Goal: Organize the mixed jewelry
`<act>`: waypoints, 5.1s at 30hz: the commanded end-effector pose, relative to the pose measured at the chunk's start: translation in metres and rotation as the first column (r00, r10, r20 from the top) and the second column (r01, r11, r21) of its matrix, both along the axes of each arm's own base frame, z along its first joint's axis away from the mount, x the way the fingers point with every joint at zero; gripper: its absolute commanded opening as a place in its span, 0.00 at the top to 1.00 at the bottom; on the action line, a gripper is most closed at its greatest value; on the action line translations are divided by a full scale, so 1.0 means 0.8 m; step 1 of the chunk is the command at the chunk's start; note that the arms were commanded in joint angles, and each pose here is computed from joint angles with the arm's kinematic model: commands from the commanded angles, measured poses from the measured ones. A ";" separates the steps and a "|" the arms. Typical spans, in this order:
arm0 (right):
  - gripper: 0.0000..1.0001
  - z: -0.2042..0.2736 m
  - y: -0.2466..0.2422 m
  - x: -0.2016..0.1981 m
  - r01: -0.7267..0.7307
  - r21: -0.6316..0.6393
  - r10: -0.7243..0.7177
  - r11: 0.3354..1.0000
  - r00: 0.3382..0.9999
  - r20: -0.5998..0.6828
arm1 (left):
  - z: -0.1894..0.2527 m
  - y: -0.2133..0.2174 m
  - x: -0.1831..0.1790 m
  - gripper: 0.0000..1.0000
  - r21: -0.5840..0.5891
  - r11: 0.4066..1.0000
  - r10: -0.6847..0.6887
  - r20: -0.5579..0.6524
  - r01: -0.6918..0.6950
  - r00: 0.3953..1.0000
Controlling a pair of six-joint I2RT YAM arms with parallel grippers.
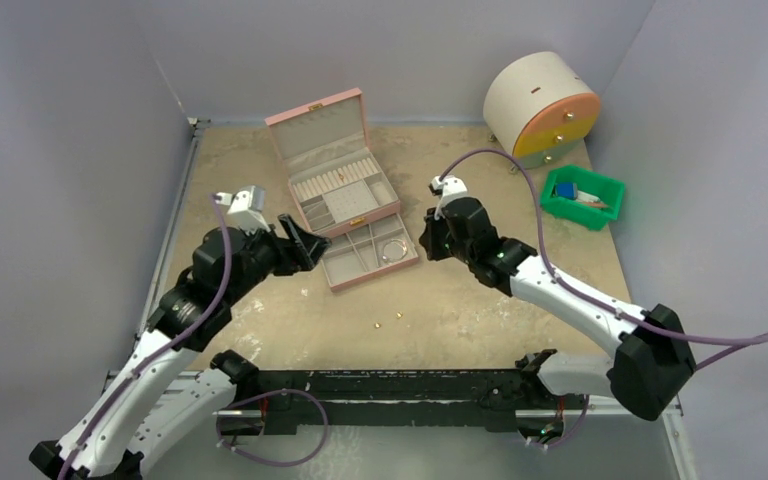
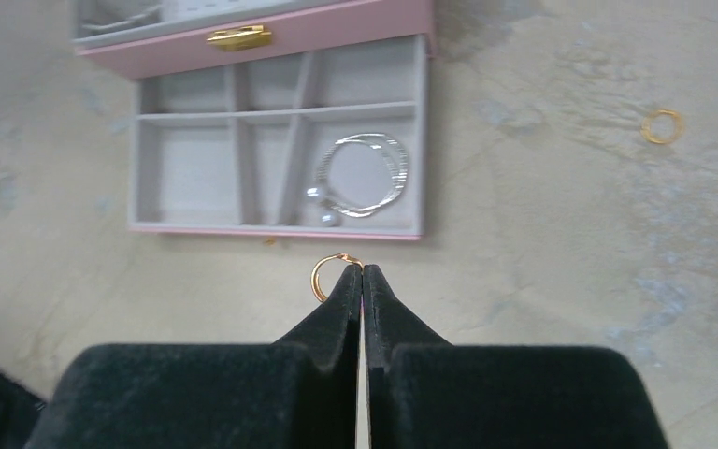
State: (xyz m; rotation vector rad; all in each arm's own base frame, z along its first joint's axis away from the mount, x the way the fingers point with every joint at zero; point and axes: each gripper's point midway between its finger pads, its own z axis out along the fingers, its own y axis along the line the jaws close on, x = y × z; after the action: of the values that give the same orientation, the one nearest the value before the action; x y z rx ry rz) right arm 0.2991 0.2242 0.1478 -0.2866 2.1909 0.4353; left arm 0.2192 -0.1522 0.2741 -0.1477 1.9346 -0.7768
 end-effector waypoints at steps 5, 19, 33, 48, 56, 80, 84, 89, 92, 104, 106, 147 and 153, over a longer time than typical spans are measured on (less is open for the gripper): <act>1.00 0.089 0.053 -0.038 -0.069 0.197 0.052 0.978 0.994 0.091 | -0.018 -0.076 -0.003 0.32 -0.240 0.949 -0.232 -0.086 0.206 0.969; 1.00 0.140 0.117 -0.077 -0.228 0.357 0.194 0.906 0.972 0.130 | -0.026 -0.112 -0.007 0.46 -0.447 0.851 -0.343 -0.075 0.276 0.936; 1.00 0.162 0.143 -0.091 -0.285 0.421 0.244 0.861 0.958 0.150 | -0.027 -0.117 -0.012 0.59 -0.475 0.829 -0.372 -0.073 0.296 0.925; 1.00 0.167 0.157 -0.098 -0.308 0.422 0.268 0.852 0.951 0.152 | -0.020 -0.119 -0.014 0.70 -0.488 0.816 -0.385 -0.057 0.311 0.921; 1.00 0.162 0.158 -0.100 -0.308 0.415 0.274 0.856 0.951 0.142 | -0.014 -0.118 -0.015 0.75 -0.485 0.816 -0.384 -0.046 0.315 0.922; 1.00 0.156 0.156 -0.107 -0.305 0.415 0.272 0.857 0.952 0.136 | -0.019 -0.112 -0.015 0.87 -0.459 0.836 -0.365 -0.053 0.302 0.930; 1.00 0.154 0.155 -0.108 -0.301 0.413 0.270 0.859 0.954 0.134 | -0.020 -0.112 -0.015 0.89 -0.457 0.837 -0.364 -0.054 0.301 0.930; 1.00 0.152 0.154 -0.109 -0.297 0.413 0.266 0.861 0.955 0.130 | -0.021 -0.112 -0.015 0.91 -0.453 0.840 -0.361 -0.056 0.298 0.931; 1.00 0.150 0.153 -0.108 -0.292 0.411 0.262 0.864 0.956 0.128 | -0.018 -0.112 -0.015 0.92 -0.454 0.838 -0.362 -0.051 0.302 0.931; 1.00 0.147 0.154 -0.111 -0.295 0.414 0.269 0.861 0.955 0.123 | -0.010 -0.111 -0.017 1.00 -0.456 0.834 -0.364 -0.033 0.310 0.931; 1.00 0.148 0.154 -0.111 -0.296 0.418 0.269 0.859 0.955 0.125 | -0.011 -0.111 -0.017 1.00 -0.452 0.836 -0.365 -0.032 0.312 0.930; 0.59 0.228 0.117 -0.228 -0.711 0.597 0.667 0.371 0.651 0.361 | 0.063 -0.117 -0.137 1.00 -0.188 0.556 -0.769 0.253 0.810 0.587; 0.60 0.240 0.128 -0.225 -0.739 0.595 0.672 0.315 0.617 0.411 | 0.060 -0.117 -0.137 1.00 -0.180 0.557 -0.770 0.254 0.810 0.586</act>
State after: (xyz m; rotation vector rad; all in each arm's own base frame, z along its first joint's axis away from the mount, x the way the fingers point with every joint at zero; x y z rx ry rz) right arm 0.1263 0.3223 0.3112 -0.7498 1.6417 1.6535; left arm 0.1155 -0.2474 0.3012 0.5957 1.7871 -1.6323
